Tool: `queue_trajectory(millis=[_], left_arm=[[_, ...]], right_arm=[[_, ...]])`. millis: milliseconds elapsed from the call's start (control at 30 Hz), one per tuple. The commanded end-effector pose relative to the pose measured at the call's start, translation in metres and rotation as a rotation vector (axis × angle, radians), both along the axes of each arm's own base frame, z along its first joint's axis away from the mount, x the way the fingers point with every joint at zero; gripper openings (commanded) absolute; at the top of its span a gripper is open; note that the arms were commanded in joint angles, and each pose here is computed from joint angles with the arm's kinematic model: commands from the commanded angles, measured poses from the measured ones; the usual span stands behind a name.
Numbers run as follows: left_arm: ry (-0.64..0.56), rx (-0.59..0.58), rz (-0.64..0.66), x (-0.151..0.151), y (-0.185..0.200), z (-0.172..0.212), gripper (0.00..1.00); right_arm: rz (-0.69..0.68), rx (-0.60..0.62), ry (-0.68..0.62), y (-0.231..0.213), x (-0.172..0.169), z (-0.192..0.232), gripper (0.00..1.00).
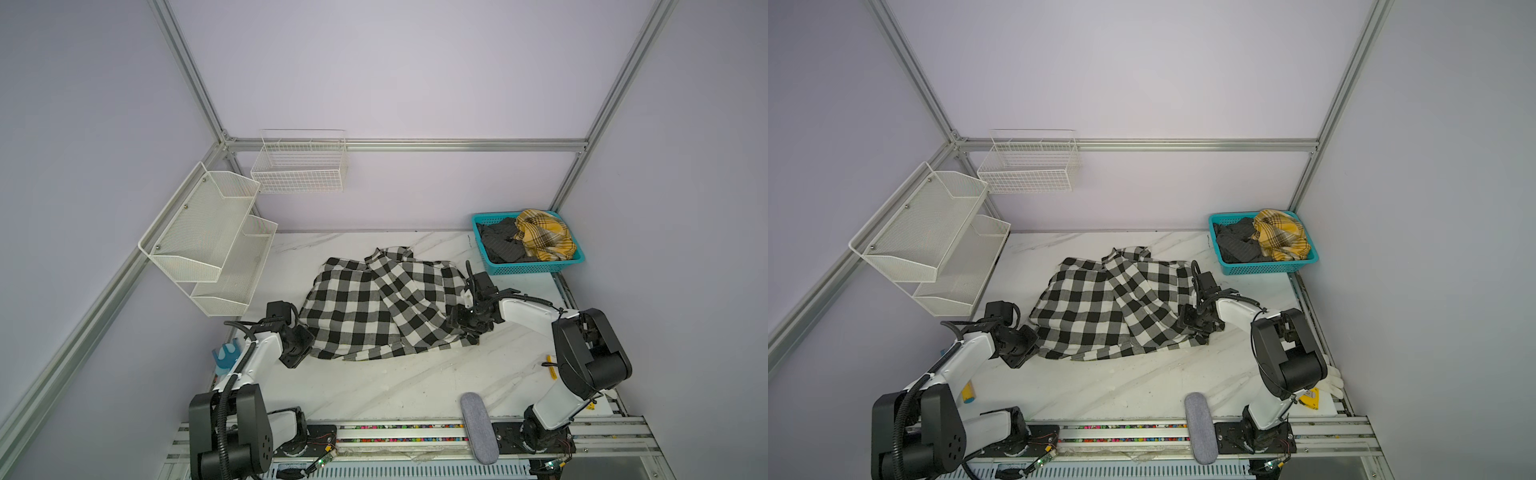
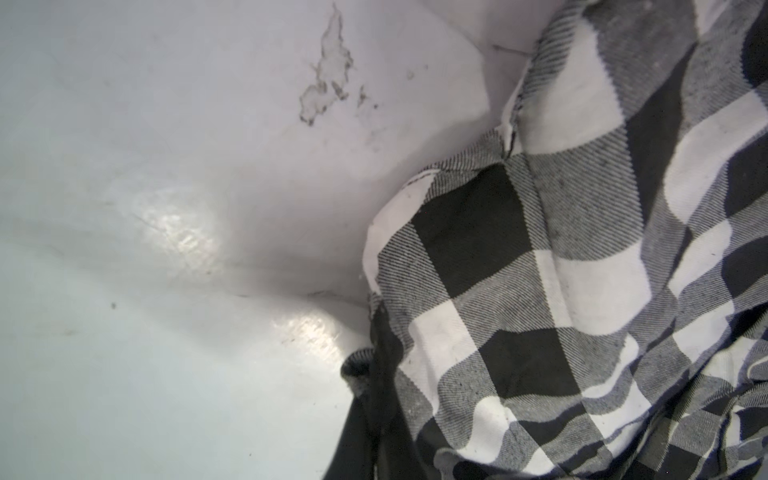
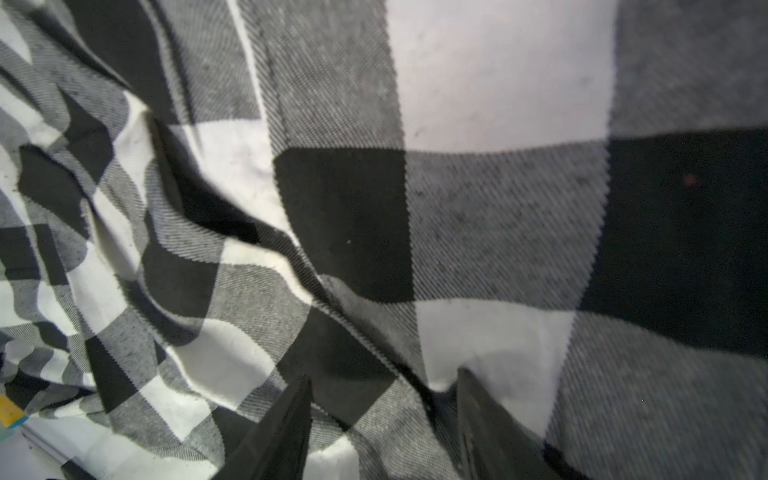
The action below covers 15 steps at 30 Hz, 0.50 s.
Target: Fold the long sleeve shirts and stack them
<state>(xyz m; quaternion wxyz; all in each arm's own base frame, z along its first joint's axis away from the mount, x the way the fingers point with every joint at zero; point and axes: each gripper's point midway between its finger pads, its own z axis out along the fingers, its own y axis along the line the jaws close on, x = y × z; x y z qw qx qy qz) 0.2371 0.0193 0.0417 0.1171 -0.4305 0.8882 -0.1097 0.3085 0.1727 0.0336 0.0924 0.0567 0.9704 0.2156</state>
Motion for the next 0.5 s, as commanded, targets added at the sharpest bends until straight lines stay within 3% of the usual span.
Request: queue_trajectory(millis=[0,133,300,467], left_arm=[[-0.081,0.06,-0.01,0.027,0.016,0.026,0.0],[-0.072,0.068,-0.011,0.028,0.018,0.024,0.0],[-0.064,0.063,-0.01,0.028,0.018,0.019,0.0],[-0.078,0.069,-0.007,0.027,0.018,0.025,0.0]], right_arm=[[0.022,0.062,0.024,0.012,-0.005,-0.006,0.5],[0.028,0.094,0.025,0.016,-0.005,-0.004,0.4],[0.031,0.117,0.011,0.018,-0.007,0.008,0.17],[0.012,0.117,-0.028,0.014,-0.009,0.028,0.08]])
